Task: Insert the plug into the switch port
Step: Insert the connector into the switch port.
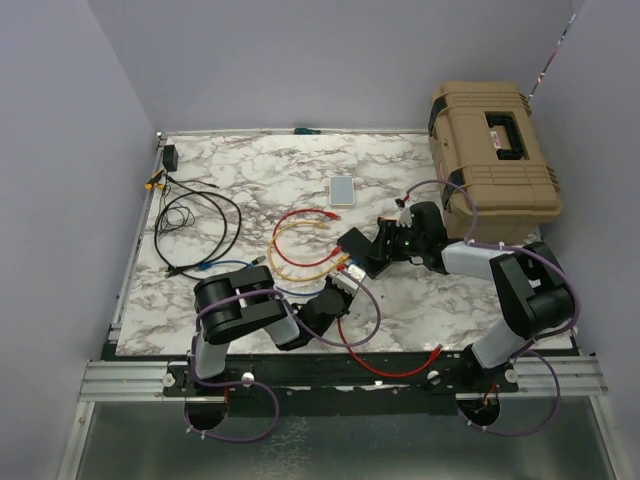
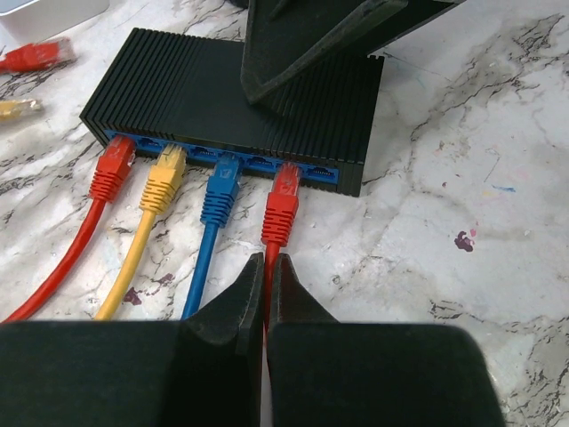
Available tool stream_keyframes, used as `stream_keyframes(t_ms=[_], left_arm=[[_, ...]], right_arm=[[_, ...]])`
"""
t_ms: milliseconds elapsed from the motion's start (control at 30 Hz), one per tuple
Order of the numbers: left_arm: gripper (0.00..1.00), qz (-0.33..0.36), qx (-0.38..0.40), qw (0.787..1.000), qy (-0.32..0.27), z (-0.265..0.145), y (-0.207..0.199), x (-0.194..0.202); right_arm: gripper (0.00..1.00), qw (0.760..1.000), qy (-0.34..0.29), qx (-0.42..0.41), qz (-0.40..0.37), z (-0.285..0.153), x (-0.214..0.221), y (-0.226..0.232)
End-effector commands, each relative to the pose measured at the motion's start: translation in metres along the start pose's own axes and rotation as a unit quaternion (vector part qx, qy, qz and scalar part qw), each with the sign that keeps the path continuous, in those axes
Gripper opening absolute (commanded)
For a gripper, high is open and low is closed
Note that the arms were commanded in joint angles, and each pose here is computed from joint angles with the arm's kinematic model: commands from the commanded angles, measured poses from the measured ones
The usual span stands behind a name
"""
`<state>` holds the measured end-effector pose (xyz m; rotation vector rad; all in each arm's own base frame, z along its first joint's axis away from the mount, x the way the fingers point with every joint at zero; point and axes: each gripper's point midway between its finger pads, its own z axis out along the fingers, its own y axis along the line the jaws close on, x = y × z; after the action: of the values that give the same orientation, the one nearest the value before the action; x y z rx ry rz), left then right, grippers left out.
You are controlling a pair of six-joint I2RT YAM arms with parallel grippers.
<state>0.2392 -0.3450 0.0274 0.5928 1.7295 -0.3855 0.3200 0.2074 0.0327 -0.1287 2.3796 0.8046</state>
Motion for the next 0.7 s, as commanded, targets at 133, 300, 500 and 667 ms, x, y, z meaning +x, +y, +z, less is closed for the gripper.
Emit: stream_keyframes(t_ms=[133, 300, 500, 667], left_arm=[[0.00, -0.030, 0.028, 0.998, -0.042, 0.006, 0.001, -0.019], [0.00, -0.017, 0.026, 0.998, -0.050, 0.010, 0.001, -0.025], [0.00, -0.004, 0.025, 0.997, -0.069, 0.017, -0.002, -0.036], [0.00, -0.017, 0.026, 0.995, -0.096, 0.027, 0.003, -0.056]], right_arm=[[0.54, 0.996, 0.067, -0.062, -0.002, 0.003, 0.033, 0.017], [0.54, 0.994, 0.080, -0.072, -0.010, 0.006, 0.037, 0.022], [0.54, 0.992, 0.093, -0.088, -0.020, 0.009, 0.043, 0.030], [0.54, 0.988, 0.108, -0.103, -0.031, 0.011, 0.050, 0.038]])
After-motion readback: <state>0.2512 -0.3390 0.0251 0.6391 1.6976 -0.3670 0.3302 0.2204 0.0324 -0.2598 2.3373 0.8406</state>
